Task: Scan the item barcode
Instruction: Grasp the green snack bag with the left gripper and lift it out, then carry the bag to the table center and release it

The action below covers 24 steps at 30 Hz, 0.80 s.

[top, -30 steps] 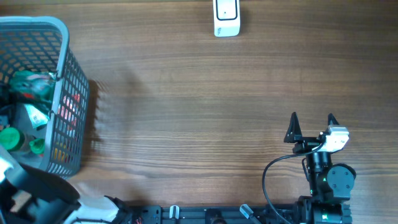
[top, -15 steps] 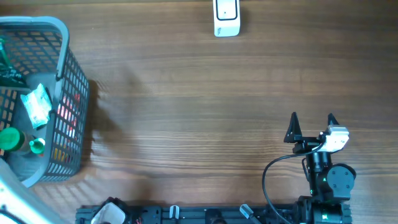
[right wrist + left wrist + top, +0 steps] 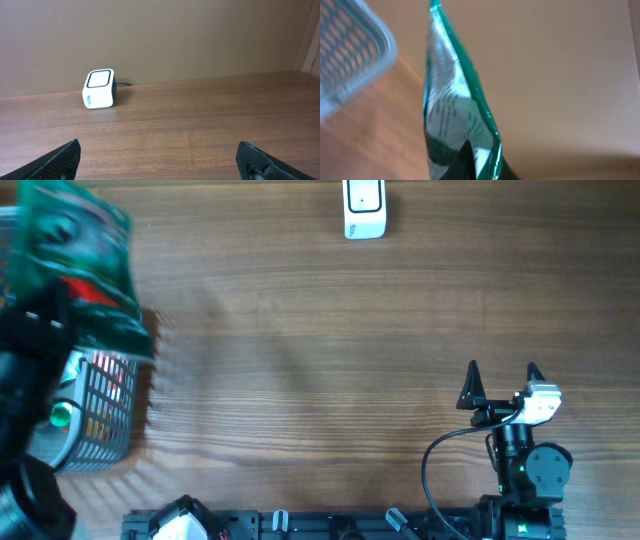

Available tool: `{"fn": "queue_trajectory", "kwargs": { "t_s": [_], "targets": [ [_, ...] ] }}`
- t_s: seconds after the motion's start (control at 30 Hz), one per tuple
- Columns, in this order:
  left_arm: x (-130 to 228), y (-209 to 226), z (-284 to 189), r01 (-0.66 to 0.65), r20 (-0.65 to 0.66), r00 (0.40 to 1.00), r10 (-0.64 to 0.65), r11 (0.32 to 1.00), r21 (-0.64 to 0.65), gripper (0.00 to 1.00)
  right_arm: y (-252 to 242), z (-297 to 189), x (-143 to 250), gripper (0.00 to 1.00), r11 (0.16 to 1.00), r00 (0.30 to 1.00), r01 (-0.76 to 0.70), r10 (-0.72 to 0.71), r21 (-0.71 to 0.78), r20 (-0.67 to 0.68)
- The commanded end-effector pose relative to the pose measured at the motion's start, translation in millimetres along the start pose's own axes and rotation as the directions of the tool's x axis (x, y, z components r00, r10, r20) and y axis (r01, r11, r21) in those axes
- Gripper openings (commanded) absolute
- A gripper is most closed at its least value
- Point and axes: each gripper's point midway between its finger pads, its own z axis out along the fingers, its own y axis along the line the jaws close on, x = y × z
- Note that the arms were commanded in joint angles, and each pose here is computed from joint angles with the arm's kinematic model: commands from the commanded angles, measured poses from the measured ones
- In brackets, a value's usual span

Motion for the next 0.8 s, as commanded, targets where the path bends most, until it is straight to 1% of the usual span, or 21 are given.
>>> {"fn": "queue_trajectory", "kwargs": {
  "t_s": [0.0,0.1,0.17,0.3,0.43,0.6,0.67,0.77],
  "targets": [
    [41.2,-5.7,-1.1,-0.015,-0.158,0.987,0.017,1.000,0.016,0.04,1.5,0.1,0.2,1.00,1.000,1.000,0.009,-0.009,-0.007,0.000],
    [68.0,13.6,-2.5,0.000,-0.241,0.970,-0.022,0.996,-0.092,0.04,1.5,0.1,0.2,1.00,1.000,1.000,0.009,-0.009,-0.007,0.000],
    [83.5,27.1,-5.2,-0.016,-0.284,0.958,-0.033,0.986,-0.169,0.04,1.5,0.1,0.2,1.00,1.000,1.000,0.009,-0.009,-0.007,0.000],
    [106.6,38.0,-1.7,-0.051,-0.363,0.931,-0.028,0.977,-0.206,0.04,1.5,0.1,0.2,1.00,1.000,1.000,0.009,-0.009,-0.007,0.000],
    [132.1,60.5,14.4,-0.035,-0.417,0.904,-0.089,0.959,-0.282,0.04,1.5,0.1,0.2,1.00,1.000,1.000,0.009,-0.009,-0.007,0.000],
    [168.8,79.0,49.2,-0.063,-0.485,0.871,-0.076,0.962,-0.265,0.04,1.5,0.1,0.2,1.00,1.000,1.000,0.009,-0.009,-0.007,0.000],
    [187.9,89.5,64.3,-0.068,-0.497,0.864,-0.080,0.960,-0.272,0.04,1.5,0.1,0.2,1.00,1.000,1.000,0.009,-0.009,-0.007,0.000],
    [224.5,99.7,85.6,-0.092,-0.528,0.847,-0.052,0.965,-0.244,0.04,1.5,0.1,0.2,1.00,1.000,1.000,0.009,-0.009,-0.007,0.000]
  ]
}}
